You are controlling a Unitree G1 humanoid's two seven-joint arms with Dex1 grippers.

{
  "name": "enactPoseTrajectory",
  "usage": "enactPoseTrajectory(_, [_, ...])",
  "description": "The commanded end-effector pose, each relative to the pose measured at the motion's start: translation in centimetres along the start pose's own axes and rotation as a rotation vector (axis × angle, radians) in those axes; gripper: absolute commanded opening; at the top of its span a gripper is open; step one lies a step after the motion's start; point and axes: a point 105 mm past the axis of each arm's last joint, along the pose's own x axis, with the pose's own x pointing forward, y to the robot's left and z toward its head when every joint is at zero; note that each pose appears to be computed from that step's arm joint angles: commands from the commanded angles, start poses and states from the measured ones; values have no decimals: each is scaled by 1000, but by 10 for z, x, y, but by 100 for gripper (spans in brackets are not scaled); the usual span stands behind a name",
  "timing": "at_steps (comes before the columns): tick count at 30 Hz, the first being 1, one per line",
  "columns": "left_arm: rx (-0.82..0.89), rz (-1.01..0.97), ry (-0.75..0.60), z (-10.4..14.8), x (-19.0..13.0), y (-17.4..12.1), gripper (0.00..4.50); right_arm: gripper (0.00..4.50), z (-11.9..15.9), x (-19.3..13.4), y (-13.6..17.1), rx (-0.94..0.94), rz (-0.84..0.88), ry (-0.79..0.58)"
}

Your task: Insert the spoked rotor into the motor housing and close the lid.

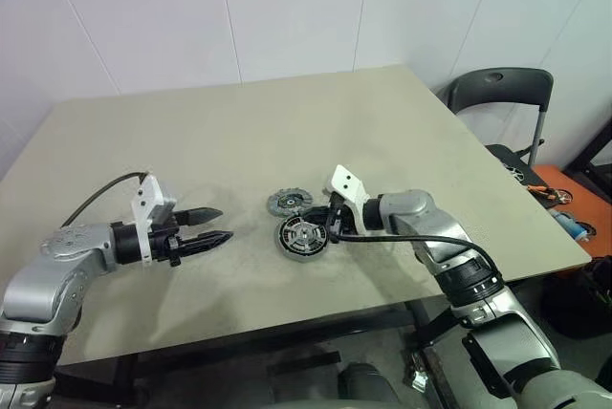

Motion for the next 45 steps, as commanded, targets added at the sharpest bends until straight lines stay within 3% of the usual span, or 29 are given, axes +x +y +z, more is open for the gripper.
enactPoseTrajectory(1, [56,-14,-1,1,5,0,278,0,23,3,-4,-48,-8,-66])
enactPoseTrajectory(4, [37,-8,-34,2,11,-2,278,0,15,5,-1,33,20,-61])
enactPoseTrajectory(7, [23,-3,-41,1,15,-3,278,0,-35,8,13,19,68,106])
enactPoseTrajectory(9, [9,3,-46,2,16,-3,278,0,-53,8,19,10,87,160])
enactPoseTrajectory(15, [4,19,-49,2,17,-1,278,0,-44,9,-1,35,4,109])
enactPoseTrajectory(20, [-8,14,-59,1,20,-4,278,0,6,5,-12,99,-9,-95])
enactPoseTrajectory(23, [-18,17,-72,2,22,-4,278,0,18,2,-14,132,1,-145])
enactPoseTrajectory(25, [-24,20,-76,2,22,-3,278,0,9,5,-7,105,24,-91])
enactPoseTrajectory(30, [-24,25,-70,1,21,1,278,0,-46,12,13,-35,81,145])
enactPoseTrajectory(33, [-25,34,-73,2,20,5,278,0,-62,11,12,-80,57,202])
enactPoseTrajectory(39, [-25,33,-71,0,20,5,278,0,-33,3,-6,-84,-13,87])
enactPoseTrajectory(45, [-12,22,-72,2,23,2,278,0,32,-16,-16,-635,-47,86])
